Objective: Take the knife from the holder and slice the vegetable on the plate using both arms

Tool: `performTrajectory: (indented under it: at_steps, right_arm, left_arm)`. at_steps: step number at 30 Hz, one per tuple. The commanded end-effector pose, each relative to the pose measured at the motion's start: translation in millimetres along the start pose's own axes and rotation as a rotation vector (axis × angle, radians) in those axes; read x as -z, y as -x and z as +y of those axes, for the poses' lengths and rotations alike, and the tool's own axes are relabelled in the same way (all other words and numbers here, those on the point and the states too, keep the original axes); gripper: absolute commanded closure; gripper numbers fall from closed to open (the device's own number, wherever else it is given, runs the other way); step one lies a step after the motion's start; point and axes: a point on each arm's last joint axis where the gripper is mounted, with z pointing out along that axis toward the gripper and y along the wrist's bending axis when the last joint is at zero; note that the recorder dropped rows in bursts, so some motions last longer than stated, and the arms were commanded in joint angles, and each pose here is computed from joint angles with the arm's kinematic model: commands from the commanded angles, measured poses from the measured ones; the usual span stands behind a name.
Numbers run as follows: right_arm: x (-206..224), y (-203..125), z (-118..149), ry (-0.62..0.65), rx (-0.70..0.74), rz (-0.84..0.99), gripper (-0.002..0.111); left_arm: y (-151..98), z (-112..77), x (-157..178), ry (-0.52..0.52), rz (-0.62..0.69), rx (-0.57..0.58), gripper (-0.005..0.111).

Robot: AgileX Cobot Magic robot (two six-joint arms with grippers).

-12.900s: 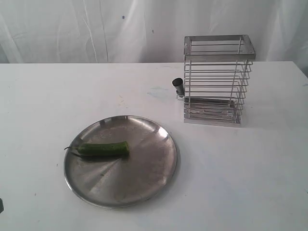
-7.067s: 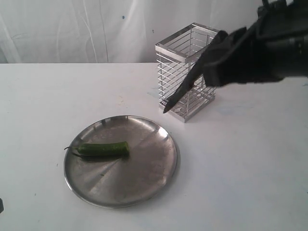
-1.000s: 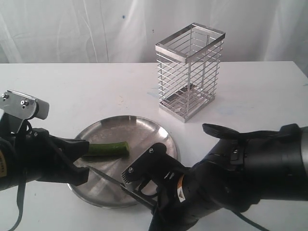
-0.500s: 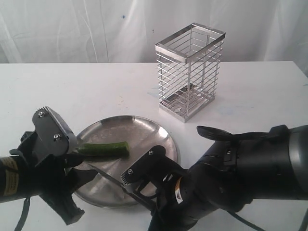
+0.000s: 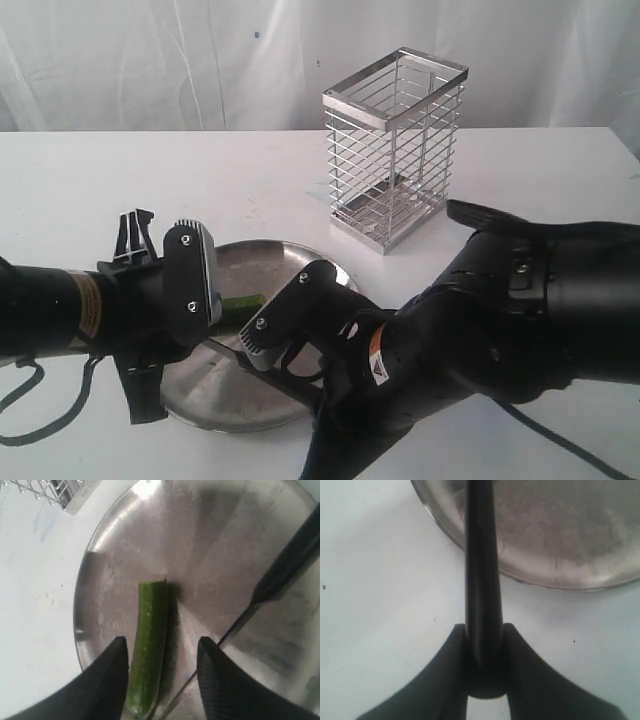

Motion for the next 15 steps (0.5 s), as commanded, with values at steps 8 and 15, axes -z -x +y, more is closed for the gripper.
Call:
performTrajectory:
  at_steps: [8, 15]
  right_arm:
    - [23, -1, -1, -0.009, 0.071, -0.021, 0.108]
    - [32, -4, -1, -0.004, 0.091, -0.01, 0.108]
  left_arm:
    - [16, 20.2, 1, 0.056, -0.023, -0.096, 0.058]
    - [6, 19.1, 0, 0.037, 0.084, -0.098, 0.058]
